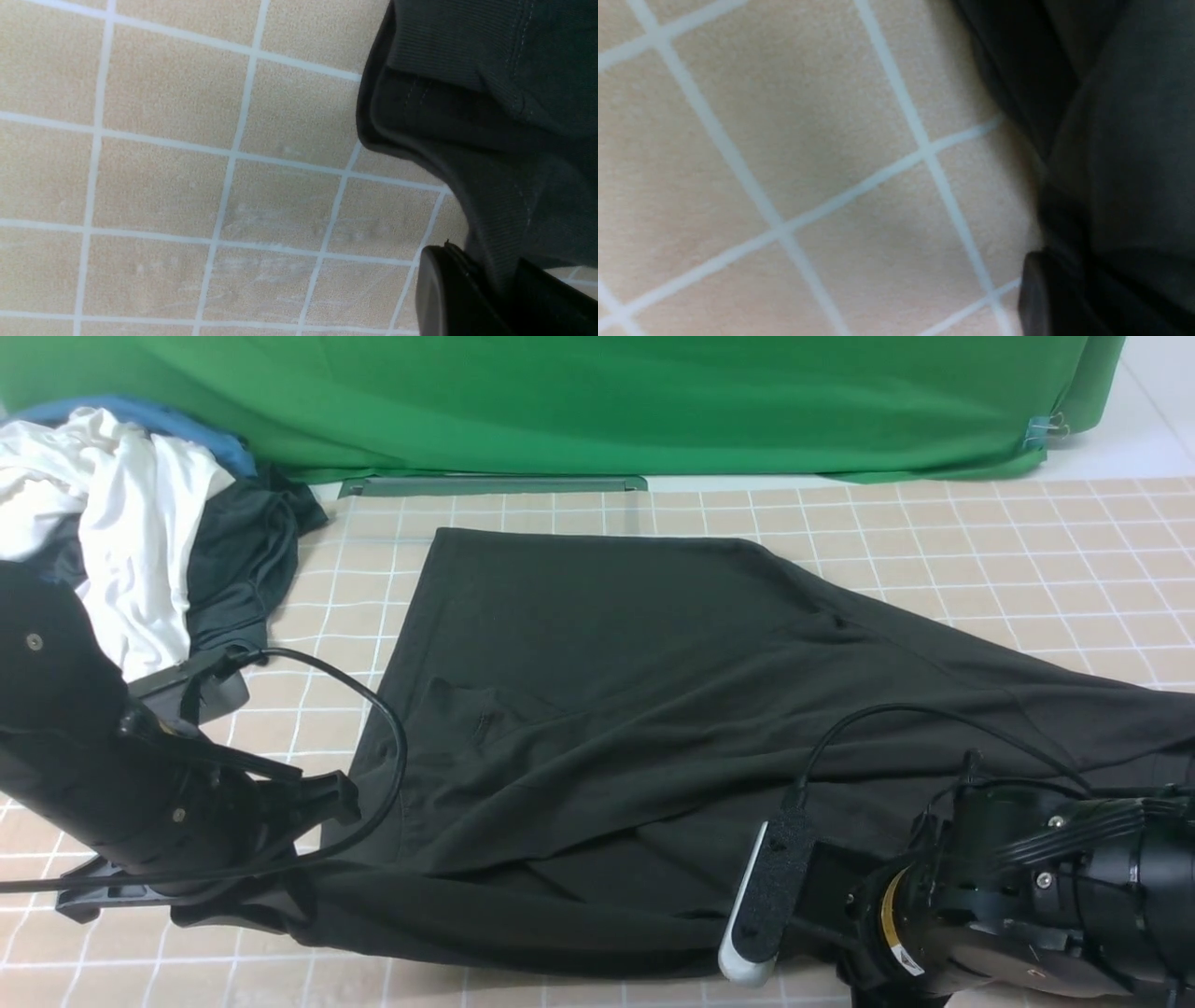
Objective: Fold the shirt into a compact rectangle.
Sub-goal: 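Fold the black garment in half by bringing its near edge over to the far edge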
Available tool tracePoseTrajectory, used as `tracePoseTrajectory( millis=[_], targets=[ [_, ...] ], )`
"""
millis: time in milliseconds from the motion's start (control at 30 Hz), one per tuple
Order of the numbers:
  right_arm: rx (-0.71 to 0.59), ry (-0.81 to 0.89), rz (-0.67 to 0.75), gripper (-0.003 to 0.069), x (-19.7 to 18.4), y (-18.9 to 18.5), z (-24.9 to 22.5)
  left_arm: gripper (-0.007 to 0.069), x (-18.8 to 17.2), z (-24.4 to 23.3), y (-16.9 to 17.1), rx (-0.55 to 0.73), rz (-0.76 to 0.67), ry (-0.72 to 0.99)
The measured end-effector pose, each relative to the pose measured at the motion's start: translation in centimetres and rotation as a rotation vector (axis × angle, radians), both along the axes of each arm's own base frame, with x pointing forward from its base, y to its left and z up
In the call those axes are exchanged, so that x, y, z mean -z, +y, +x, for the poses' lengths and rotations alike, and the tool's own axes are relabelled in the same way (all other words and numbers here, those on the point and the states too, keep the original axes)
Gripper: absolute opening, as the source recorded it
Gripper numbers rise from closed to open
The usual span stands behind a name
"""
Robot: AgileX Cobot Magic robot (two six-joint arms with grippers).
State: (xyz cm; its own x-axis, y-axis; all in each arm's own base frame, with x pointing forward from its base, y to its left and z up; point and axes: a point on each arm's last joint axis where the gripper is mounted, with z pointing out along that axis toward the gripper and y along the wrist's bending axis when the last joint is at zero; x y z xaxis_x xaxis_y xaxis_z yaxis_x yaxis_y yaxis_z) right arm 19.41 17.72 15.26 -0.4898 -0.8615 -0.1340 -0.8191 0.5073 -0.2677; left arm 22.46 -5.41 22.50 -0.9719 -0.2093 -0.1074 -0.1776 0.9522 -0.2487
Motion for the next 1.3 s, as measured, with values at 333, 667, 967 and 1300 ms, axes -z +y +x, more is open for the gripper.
tracePoseTrajectory(
  millis=[333,667,967,1300],
  targets=[
    [0.153,0.115,0.027,0.0052,-4.7,-1.9,-2.7,0.0029,-0.5,-0.6,0.0,0.037,0.003,0.084],
    [0.22,0.095,0.123,0.005,-6.5,-3.2,-2.5,0.0029,-3.2,0.0,-0.3,0.053,-0.02,0.039],
    [0.353,-0.037,0.229,0.005,-8.1,-5.8,3.4,0.0029,-5.6,4.9,-1.1,0.031,-0.043,-0.095],
    [0.46,-0.115,0.254,0.005,-7.1,-7.0,13.5,0.0029,-5.2,14.3,-2.6,-0.023,-0.072,-0.198]
  ],
)
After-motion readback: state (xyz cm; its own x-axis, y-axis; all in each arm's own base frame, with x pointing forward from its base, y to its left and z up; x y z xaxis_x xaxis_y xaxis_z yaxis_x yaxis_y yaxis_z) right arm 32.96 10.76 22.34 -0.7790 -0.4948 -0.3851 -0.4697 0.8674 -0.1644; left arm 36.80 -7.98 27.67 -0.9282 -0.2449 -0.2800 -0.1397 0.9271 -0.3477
